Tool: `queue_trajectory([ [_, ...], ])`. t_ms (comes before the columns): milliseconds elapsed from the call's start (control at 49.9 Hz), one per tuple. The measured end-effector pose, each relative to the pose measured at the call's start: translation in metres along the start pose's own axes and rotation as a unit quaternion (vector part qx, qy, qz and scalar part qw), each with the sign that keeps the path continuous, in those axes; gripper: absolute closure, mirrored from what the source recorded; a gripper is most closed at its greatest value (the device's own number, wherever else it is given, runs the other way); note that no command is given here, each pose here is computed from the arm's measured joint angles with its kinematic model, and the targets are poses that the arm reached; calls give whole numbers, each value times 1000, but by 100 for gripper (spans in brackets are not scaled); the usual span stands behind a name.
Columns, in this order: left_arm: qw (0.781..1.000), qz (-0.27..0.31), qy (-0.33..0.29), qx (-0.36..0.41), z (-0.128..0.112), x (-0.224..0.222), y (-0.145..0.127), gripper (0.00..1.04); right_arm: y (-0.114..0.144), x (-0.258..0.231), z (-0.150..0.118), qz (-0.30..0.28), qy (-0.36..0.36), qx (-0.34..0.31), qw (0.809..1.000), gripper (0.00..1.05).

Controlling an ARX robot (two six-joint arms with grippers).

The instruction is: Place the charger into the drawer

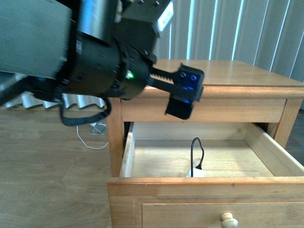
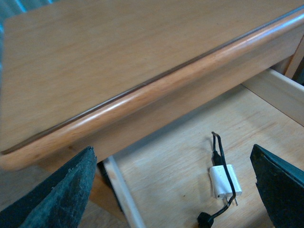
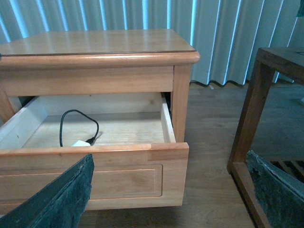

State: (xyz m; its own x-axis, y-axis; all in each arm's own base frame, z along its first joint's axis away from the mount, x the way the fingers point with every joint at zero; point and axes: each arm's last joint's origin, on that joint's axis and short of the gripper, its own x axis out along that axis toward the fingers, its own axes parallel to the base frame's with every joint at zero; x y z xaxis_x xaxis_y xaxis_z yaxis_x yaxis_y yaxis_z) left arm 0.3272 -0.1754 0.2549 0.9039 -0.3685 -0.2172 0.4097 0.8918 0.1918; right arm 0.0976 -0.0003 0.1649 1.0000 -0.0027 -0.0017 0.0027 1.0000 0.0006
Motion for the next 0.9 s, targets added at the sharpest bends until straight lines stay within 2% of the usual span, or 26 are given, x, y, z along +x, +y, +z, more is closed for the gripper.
queue_trajectory([
  [120,998,51,-40,-19,10,-54,21,6,0,0,0,0,0,0,1000,9],
  [241,993,93,-59,-40,5,-94,34,6,0,0,0,0,0,0,1000,9],
  [441,980,169,-43,-99,-37,-158,48,6,0,0,0,0,0,0,1000,9],
  [642,960,228,-41,-155,-71,-213,51,6,0,0,0,0,0,0,1000,9],
  [902,937,273,-32,-216,-121,-241,43,6,0,0,0,0,0,0,1000,9],
])
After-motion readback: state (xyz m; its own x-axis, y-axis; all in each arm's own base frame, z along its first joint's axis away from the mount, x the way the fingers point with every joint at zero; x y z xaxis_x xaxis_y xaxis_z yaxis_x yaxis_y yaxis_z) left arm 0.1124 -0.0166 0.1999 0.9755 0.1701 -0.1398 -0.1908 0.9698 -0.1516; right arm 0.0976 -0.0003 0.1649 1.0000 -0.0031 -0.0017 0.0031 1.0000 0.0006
